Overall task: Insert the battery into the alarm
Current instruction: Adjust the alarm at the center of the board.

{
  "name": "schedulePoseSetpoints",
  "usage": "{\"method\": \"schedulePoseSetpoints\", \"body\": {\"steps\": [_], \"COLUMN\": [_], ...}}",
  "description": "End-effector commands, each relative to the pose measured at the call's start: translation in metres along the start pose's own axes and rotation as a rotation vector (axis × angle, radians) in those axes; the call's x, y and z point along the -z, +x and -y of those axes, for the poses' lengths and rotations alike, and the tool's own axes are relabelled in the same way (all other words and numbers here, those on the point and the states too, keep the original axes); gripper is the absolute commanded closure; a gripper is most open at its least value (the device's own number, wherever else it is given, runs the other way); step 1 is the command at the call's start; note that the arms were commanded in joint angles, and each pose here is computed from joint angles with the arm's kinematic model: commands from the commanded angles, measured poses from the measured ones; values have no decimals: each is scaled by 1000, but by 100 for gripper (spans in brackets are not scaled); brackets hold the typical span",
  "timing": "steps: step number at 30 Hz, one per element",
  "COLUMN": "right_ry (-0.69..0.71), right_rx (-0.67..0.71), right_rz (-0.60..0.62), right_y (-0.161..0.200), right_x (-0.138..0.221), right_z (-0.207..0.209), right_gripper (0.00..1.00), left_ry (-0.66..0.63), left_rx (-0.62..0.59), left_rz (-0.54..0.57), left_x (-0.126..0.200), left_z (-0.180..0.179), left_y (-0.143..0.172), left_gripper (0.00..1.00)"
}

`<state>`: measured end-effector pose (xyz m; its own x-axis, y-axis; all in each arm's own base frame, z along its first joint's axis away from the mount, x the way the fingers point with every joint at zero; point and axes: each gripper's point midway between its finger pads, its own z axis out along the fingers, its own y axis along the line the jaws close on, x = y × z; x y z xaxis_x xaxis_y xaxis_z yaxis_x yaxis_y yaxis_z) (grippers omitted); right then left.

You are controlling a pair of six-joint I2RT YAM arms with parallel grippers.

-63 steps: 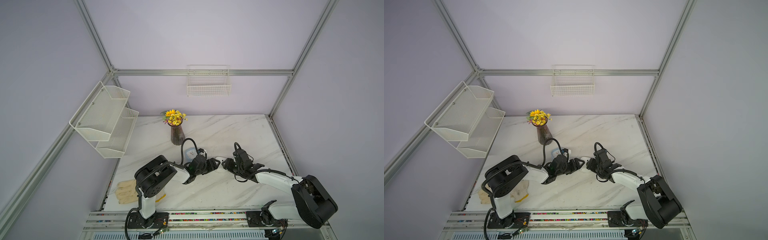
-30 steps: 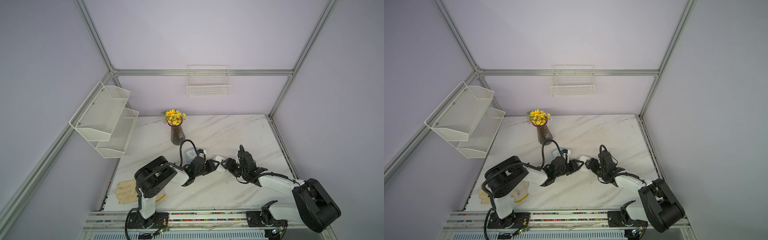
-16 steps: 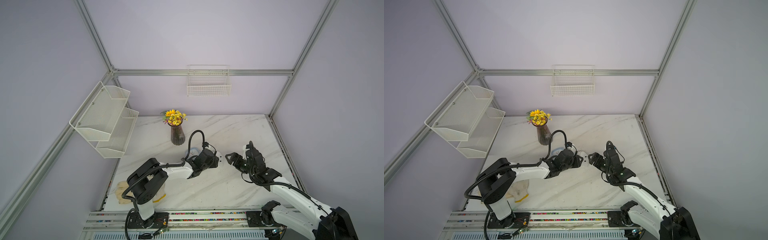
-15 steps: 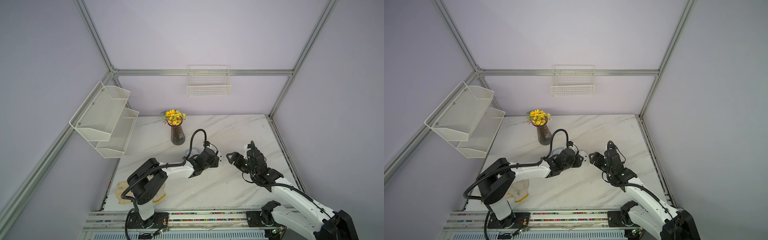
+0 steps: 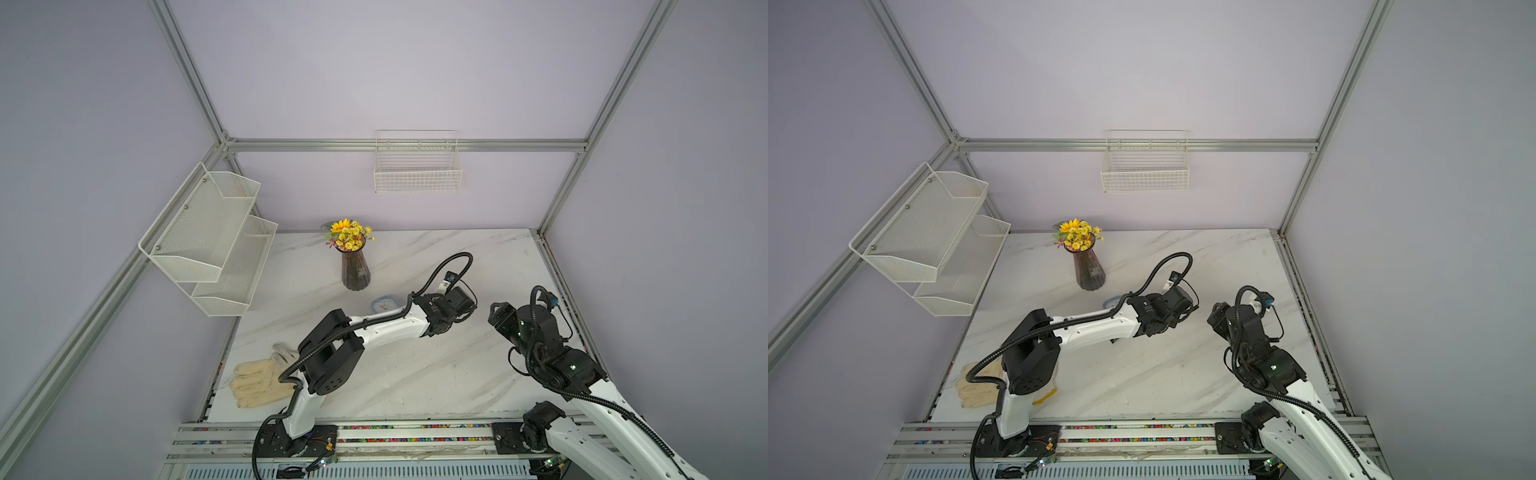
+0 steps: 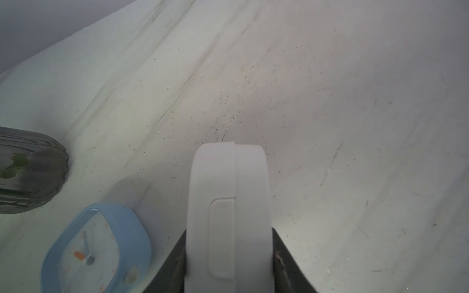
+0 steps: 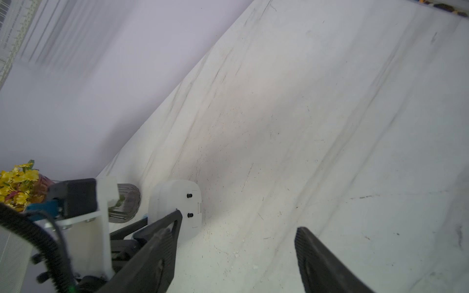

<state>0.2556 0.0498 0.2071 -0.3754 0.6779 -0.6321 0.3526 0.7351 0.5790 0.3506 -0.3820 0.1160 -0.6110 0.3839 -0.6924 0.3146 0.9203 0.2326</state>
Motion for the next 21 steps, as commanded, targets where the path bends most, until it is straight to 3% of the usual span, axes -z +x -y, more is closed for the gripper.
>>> {"method": "schedulePoseSetpoints", "body": {"steps": [1,7,13,18,21], "right_ry": [64,65,71,72,66], "right_rx": [-24,-27,-27,-30,-32], "right_rz": [78,99,121,142,145], "right_y": [-16,-20,-25,-29,-31], "right_x": [14,19,25,30,32], "right_z": [17,19,22,25,24], "right_gripper": [22,21,21,21,21], "left_ry": [-161,-316,-363,-363,-342], "left_rx": [-130,-285,-385,-441,-457], "left_rz": [35,48,54,42,35], "left_x": [10,-6,-24,-33,-35], "left_z": [-16,-2,13,25,34], "left_y": [-16,-19,-24,-15,-9], "left_gripper": [61,60,58,50,40]}}
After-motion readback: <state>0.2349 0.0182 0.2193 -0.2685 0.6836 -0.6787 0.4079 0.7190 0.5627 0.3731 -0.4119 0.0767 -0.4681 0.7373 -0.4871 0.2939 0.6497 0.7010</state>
